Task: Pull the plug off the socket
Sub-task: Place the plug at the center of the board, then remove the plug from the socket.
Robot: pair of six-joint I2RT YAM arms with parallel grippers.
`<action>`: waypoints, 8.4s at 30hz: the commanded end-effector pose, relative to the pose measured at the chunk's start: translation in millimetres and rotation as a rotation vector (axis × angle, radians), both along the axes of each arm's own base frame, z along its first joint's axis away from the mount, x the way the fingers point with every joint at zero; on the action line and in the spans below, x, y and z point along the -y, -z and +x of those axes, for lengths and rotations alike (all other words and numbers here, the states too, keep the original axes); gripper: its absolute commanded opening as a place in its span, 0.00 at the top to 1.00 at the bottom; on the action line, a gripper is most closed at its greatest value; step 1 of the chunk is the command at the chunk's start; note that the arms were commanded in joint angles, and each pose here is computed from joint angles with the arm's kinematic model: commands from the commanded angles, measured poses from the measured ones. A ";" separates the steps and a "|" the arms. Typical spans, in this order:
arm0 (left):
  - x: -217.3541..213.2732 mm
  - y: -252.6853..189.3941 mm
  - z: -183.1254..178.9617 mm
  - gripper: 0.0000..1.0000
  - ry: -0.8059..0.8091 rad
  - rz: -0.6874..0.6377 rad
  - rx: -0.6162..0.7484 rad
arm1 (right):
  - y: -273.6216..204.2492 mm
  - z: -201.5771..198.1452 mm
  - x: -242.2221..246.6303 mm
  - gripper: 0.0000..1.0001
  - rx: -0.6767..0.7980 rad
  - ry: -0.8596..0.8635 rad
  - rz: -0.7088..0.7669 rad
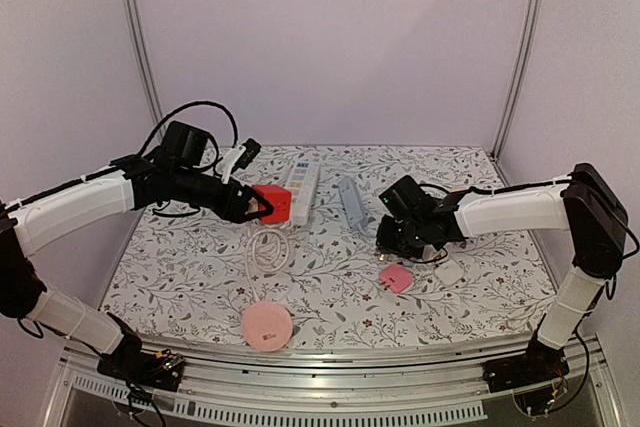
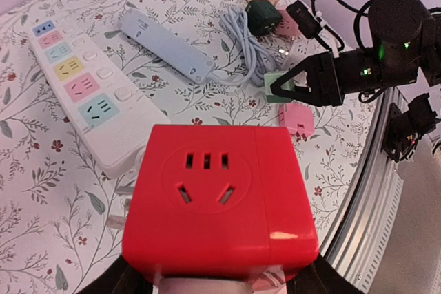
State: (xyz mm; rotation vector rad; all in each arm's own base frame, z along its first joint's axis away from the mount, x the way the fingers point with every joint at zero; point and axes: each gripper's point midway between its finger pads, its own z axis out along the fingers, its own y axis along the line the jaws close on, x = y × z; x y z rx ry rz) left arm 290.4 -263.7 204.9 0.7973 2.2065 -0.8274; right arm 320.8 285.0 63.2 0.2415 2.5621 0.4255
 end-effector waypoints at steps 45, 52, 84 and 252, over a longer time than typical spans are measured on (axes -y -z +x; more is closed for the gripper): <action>37.3 -23.1 -8.3 0.70 0.105 -0.261 -0.164 | -170.0 -78.5 -157.2 0.13 0.514 -0.543 0.134; 37.3 -22.8 -8.1 0.70 0.099 -0.264 -0.170 | -156.7 -85.5 -193.0 0.13 0.502 -0.602 0.117; 43.0 -25.0 -17.3 0.66 0.139 -0.293 -0.218 | -135.3 -55.3 -210.0 0.66 0.566 -0.443 -0.004; 61.0 -25.7 -27.8 1.00 0.183 -0.320 -0.180 | -168.9 -52.8 -102.1 0.81 0.630 -0.494 -0.193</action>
